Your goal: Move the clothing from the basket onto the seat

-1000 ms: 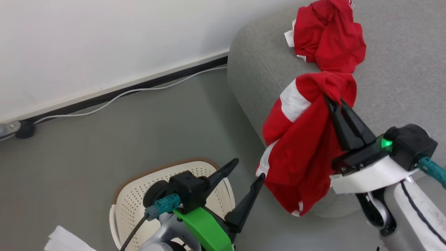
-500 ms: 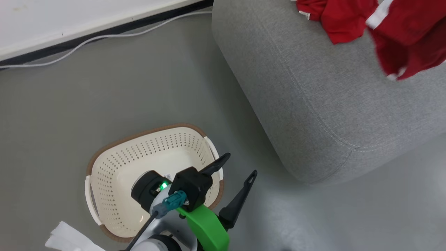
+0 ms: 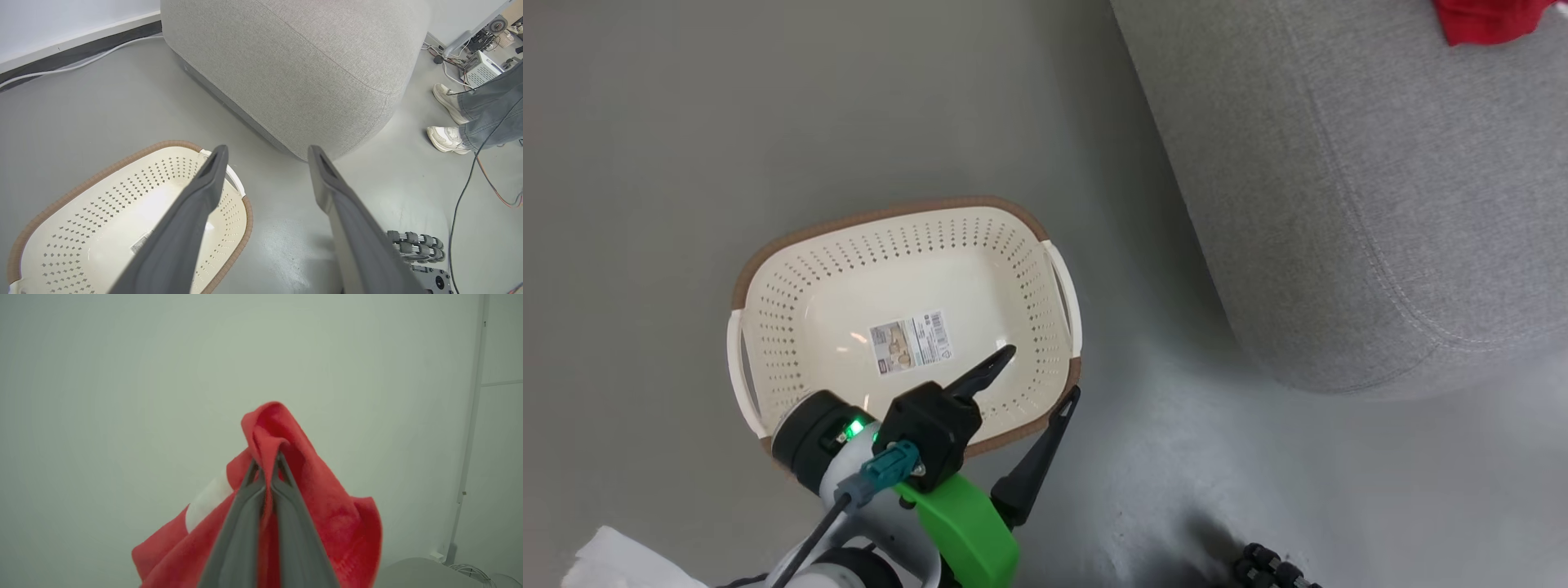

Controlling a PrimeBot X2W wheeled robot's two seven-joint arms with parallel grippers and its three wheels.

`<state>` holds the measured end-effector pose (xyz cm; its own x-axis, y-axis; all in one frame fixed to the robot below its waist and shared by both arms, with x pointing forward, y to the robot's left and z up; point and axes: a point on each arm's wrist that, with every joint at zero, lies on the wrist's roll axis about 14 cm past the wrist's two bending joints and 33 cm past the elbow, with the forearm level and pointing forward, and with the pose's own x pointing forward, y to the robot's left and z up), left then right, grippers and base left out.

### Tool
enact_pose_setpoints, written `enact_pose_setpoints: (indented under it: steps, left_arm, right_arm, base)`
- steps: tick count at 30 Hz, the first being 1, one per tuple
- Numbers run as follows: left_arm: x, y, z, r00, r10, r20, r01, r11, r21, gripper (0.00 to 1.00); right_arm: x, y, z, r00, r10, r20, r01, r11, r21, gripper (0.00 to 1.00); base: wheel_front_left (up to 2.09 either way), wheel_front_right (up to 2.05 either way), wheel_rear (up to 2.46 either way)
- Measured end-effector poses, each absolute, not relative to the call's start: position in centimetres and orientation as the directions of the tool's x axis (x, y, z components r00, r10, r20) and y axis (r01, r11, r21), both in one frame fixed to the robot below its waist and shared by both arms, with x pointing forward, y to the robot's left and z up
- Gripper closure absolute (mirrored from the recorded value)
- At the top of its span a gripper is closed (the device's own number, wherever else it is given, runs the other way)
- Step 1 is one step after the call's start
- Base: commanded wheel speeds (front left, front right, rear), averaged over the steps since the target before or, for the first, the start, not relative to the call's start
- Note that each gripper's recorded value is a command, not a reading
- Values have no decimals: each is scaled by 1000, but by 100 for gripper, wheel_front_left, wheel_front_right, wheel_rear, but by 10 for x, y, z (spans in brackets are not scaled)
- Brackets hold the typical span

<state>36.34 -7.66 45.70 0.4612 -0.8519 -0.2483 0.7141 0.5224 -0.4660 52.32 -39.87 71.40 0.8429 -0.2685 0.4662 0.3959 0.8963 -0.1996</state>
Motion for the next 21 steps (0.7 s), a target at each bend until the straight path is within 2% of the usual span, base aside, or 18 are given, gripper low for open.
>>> enact_pose_setpoints:
  steps: [6,13,19,21]
  left_arm:
    - [373,-63,430,461,-834,-304,683,552,-479,0]
    - [391,-51,400,473,-809,-349,652,588,-478,0]
    - [392,-58,382,437,-825,-359,644,565,-515,0]
    - [390,-63,379,418,-838,-351,648,546,-530,0]
  right_arm:
    - [560,-403,680,870,-281,405,391,893,-221,100]
    - [585,-416,602,921,-319,226,378,871,-314,100]
    - [586,-412,523,943,-333,27,317,865,-390,100]
    - [577,-420,503,926,-377,-17,340,853,-396,100]
  base:
    - [0,0,0]
    - [0,0,0]
    - [0,0,0]
    - [0,0,0]
